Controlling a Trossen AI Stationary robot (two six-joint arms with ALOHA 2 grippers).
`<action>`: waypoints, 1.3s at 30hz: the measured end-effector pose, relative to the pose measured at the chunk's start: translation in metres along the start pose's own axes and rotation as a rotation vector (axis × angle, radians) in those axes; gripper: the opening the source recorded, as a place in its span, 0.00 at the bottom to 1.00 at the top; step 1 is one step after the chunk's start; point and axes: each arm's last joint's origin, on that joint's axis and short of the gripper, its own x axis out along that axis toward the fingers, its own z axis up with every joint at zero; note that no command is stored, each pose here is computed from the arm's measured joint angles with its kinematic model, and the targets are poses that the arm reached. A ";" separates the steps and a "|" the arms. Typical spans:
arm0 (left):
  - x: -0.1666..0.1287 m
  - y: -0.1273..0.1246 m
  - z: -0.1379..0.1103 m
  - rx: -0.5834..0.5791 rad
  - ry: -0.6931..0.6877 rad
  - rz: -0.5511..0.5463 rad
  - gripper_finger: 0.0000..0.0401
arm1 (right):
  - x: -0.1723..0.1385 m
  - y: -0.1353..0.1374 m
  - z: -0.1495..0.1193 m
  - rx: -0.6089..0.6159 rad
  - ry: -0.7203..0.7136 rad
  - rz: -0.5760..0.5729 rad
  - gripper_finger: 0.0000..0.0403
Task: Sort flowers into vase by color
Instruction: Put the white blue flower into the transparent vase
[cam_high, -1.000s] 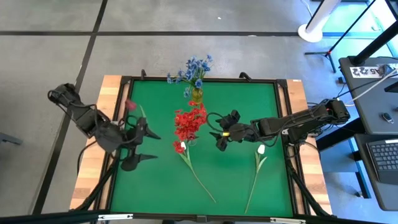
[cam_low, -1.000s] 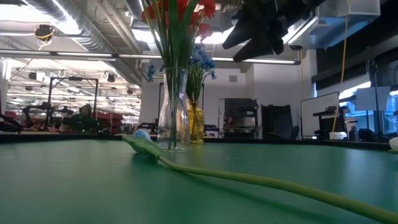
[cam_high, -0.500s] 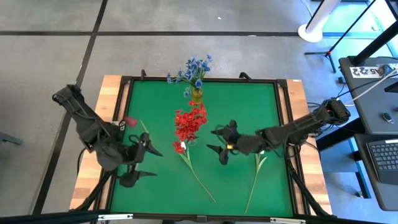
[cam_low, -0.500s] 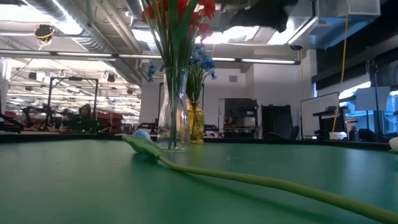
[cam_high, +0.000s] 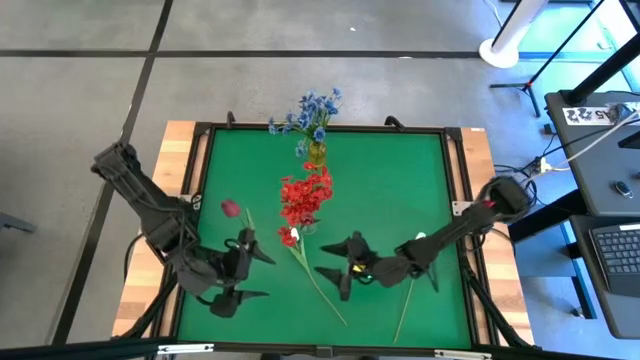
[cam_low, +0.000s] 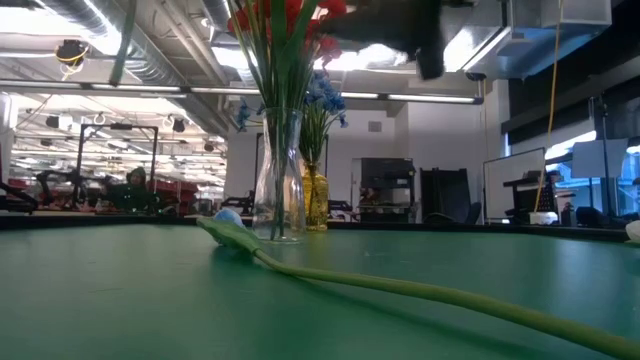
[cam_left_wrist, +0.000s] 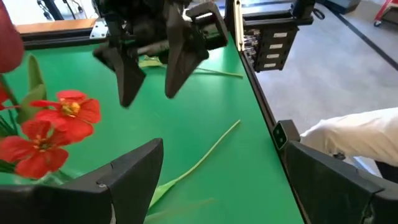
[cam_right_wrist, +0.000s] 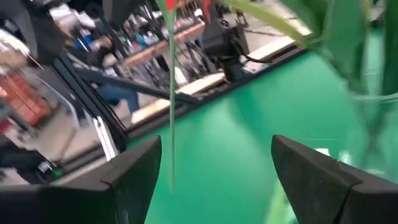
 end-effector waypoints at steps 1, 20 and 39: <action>0.002 -0.001 0.000 0.000 -0.001 0.000 0.82 | 0.005 -0.001 -0.004 0.015 -0.014 0.007 0.75; 0.028 -0.021 0.010 0.056 -0.143 -0.039 0.82 | 0.056 -0.015 -0.020 0.118 -0.083 0.116 0.75; 0.037 -0.032 0.003 0.060 -0.118 -0.054 0.82 | 0.074 -0.016 -0.021 0.012 0.034 0.089 0.75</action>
